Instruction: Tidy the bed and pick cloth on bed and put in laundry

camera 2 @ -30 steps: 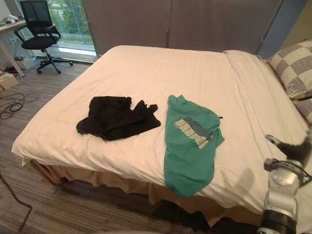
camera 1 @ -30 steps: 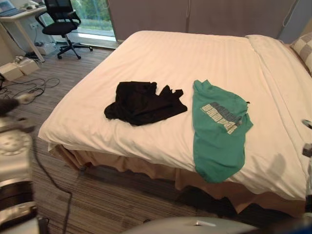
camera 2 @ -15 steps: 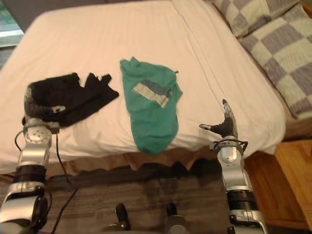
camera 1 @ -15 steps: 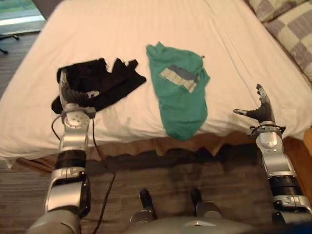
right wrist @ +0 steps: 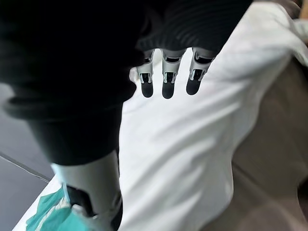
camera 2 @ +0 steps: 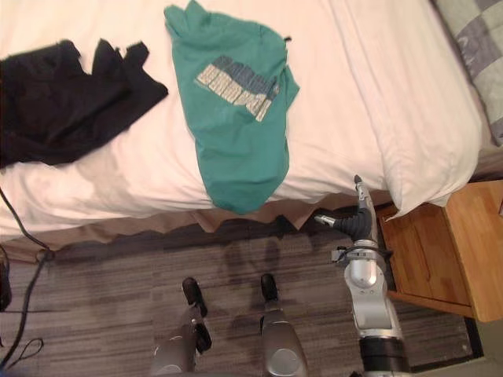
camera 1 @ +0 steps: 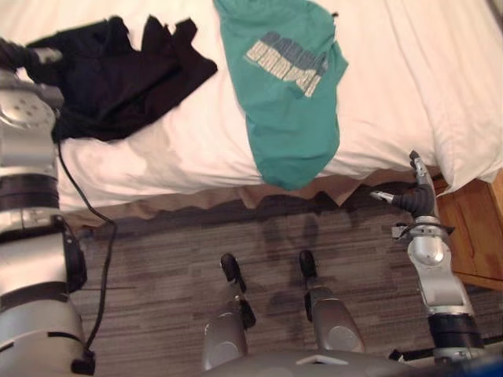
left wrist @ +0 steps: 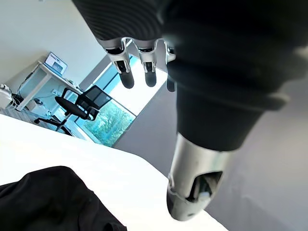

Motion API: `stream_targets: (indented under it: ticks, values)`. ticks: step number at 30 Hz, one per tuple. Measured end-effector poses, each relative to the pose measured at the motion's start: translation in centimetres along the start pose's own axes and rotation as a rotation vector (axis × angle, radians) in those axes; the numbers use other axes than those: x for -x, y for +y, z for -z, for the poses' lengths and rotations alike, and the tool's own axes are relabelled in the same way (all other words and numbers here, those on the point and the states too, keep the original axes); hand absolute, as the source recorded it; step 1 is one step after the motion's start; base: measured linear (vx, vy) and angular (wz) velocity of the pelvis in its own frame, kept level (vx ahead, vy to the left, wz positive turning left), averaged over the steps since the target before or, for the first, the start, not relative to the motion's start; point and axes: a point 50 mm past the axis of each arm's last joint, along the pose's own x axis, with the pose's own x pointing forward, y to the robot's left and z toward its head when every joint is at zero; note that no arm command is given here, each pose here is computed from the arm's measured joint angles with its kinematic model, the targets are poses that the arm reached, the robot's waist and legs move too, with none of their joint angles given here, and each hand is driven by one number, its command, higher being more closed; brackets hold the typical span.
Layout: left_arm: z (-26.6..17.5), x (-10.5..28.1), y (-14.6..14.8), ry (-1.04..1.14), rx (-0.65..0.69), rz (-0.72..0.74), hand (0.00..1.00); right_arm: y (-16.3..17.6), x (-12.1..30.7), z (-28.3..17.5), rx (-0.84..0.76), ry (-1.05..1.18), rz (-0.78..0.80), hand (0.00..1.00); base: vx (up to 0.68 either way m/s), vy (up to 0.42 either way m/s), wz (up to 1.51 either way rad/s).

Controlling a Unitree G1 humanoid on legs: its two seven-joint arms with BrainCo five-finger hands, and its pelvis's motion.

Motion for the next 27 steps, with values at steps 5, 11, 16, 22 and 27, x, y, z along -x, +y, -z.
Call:
stream_targets:
  ticks: [5, 11, 16, 22, 27]
  values:
    - [-3.0, -1.4, 1.2, -0.074, 0.021, -0.047, 0.00, 0.2, 1.7, -0.4, -0.053, 0.001, 0.045, 0.00, 0.03, -0.006, 0.09]
    - [-6.4, -2.5, 2.3, -0.170, -0.015, -0.095, 0.00, -0.1, 2.5, -1.7, -0.105, -0.050, 0.113, 0.00, 0.03, 0.006, 0.10]
    - [-7.2, -3.1, 2.9, -0.163, 0.010, -0.117, 0.00, -0.5, 2.5, -2.4, -0.122, -0.091, 0.154, 0.00, 0.06, 0.001, 0.15]
    - [-7.3, -3.2, 3.0, -0.165, -0.024, -0.117, 0.00, -1.1, 2.3, -3.0, -0.145, -0.119, 0.184, 0.00, 0.07, -0.018, 0.05]
    - [-7.0, -3.5, 4.3, -0.162, -0.048, -0.143, 1.00, -2.8, 1.4, -4.7, -0.224, -0.197, 0.256, 0.00, 0.03, -0.032, -0.03]
